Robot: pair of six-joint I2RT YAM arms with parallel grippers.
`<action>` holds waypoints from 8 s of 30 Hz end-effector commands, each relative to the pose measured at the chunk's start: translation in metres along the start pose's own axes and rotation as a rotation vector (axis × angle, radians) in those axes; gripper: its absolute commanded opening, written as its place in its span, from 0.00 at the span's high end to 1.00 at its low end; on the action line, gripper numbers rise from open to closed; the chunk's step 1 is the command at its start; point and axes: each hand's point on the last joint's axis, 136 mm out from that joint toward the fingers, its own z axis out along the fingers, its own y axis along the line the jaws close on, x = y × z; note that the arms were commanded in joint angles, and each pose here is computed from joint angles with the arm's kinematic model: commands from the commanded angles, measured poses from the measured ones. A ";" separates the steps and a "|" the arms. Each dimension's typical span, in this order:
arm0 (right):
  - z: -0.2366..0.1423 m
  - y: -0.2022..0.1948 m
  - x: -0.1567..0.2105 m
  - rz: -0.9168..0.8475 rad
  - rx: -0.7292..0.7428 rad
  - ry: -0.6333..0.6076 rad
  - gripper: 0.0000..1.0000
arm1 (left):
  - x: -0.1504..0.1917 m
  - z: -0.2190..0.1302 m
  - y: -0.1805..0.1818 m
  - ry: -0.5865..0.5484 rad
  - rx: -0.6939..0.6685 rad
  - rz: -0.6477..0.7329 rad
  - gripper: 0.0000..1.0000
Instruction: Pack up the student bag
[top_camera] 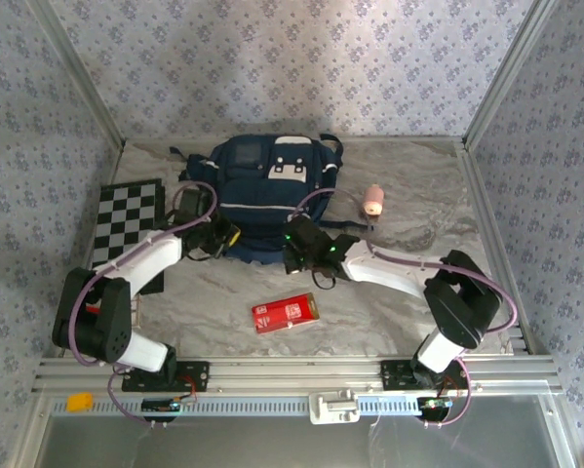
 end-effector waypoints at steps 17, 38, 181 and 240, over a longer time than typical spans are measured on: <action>0.014 0.058 -0.003 -0.088 -0.179 0.036 1.00 | 0.008 -0.041 -0.028 -0.008 0.137 -0.020 0.48; 0.027 0.079 -0.012 -0.121 -0.185 0.008 1.00 | 0.034 0.034 0.000 -0.030 -0.128 -0.217 0.58; -0.011 -0.043 -0.153 1.010 -0.380 -0.286 1.00 | 0.101 -0.031 -0.049 -0.042 0.047 0.499 0.42; -0.013 -0.030 -0.144 1.264 -0.538 -0.351 1.00 | 0.046 0.040 -0.050 -0.295 -0.325 0.631 0.09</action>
